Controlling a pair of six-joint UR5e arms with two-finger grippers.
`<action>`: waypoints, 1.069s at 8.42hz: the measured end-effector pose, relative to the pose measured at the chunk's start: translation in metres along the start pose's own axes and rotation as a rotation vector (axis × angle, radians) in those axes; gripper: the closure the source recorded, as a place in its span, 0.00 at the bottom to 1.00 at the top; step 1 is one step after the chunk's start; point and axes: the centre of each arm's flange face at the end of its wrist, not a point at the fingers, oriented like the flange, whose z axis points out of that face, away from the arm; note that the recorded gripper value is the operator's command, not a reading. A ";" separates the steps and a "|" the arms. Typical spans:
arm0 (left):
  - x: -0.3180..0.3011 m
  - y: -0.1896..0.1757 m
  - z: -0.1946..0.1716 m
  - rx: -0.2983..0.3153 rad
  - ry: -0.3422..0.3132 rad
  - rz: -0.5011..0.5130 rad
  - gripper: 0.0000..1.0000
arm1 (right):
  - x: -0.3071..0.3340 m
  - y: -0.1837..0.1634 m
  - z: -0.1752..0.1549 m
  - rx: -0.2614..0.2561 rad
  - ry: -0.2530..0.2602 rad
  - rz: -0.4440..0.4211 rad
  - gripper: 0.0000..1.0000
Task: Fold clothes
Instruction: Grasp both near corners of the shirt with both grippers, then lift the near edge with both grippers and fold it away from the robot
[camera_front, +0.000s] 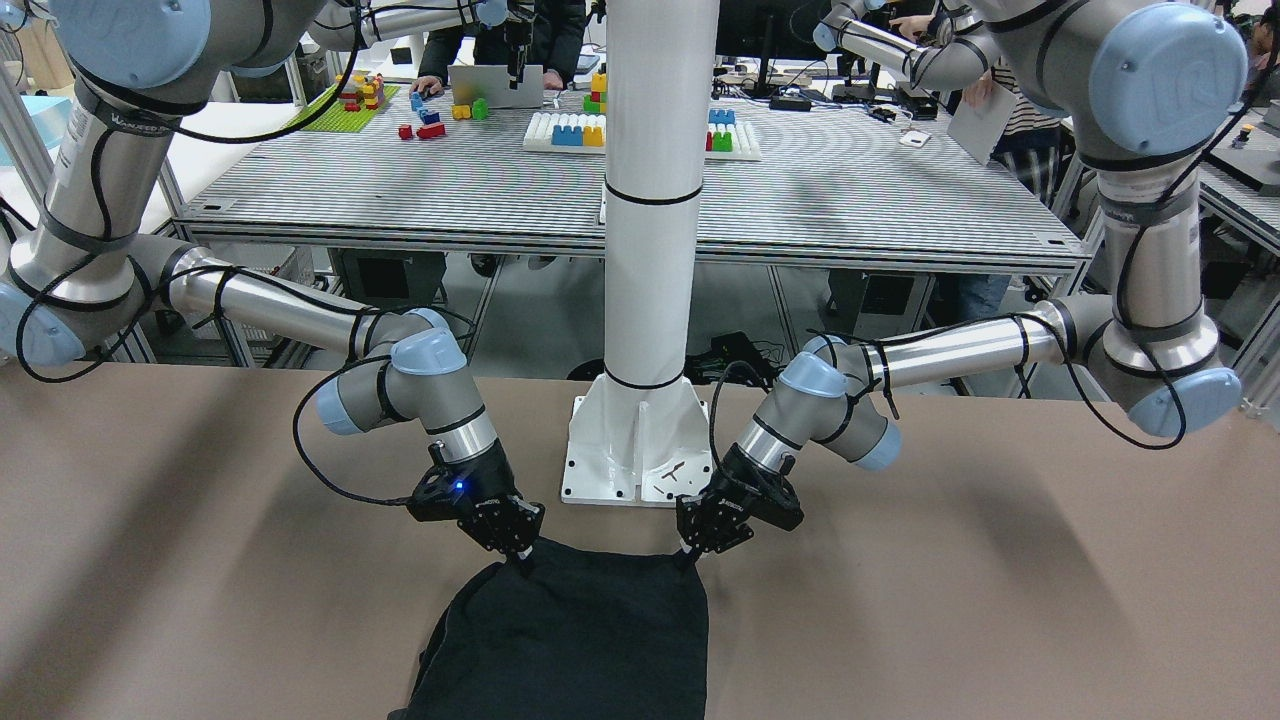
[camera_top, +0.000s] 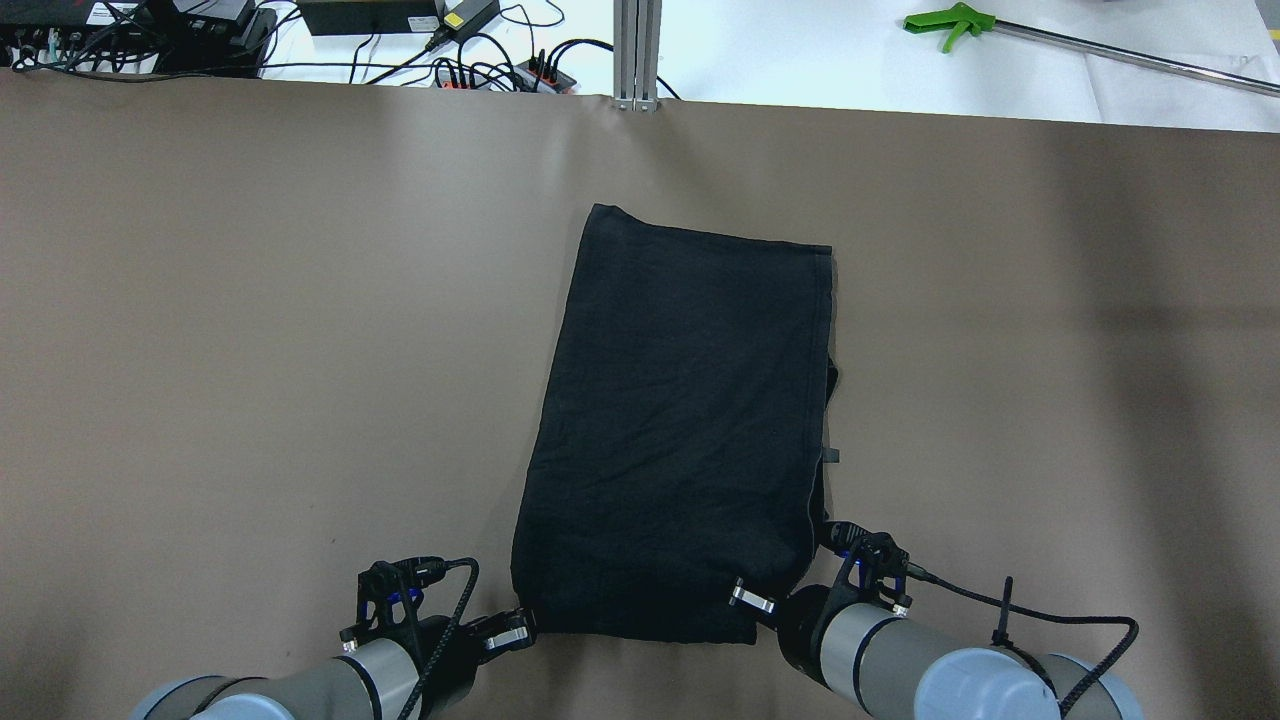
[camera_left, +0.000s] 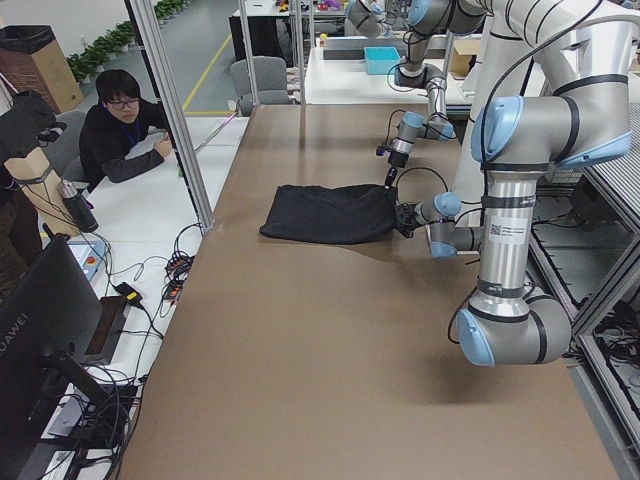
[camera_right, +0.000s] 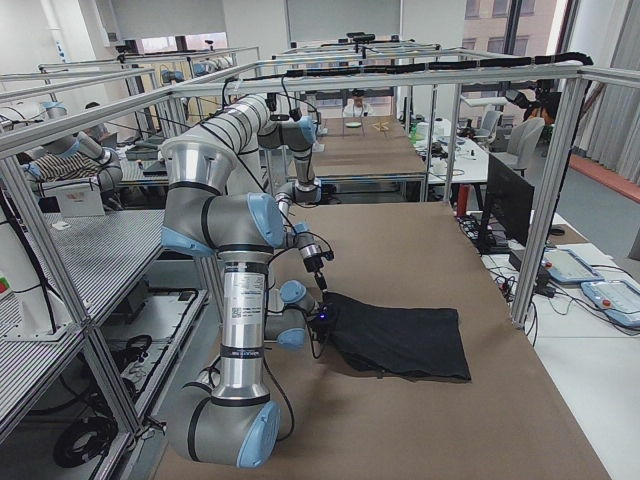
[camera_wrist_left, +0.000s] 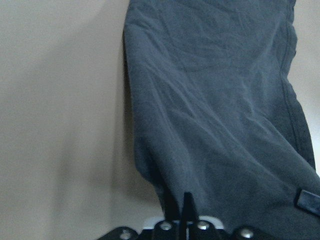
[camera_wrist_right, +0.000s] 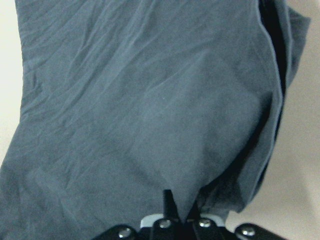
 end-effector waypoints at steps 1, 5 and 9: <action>0.010 0.001 -0.007 -0.006 0.022 -0.007 1.00 | -0.001 0.010 -0.010 -0.023 -0.009 -0.002 1.00; 0.027 0.026 -0.022 -0.057 0.063 -0.016 1.00 | 0.020 0.051 -0.062 -0.140 -0.001 0.004 1.00; 0.049 -0.003 -0.020 -0.049 0.096 -0.020 1.00 | 0.000 0.016 -0.062 -0.087 -0.035 0.028 1.00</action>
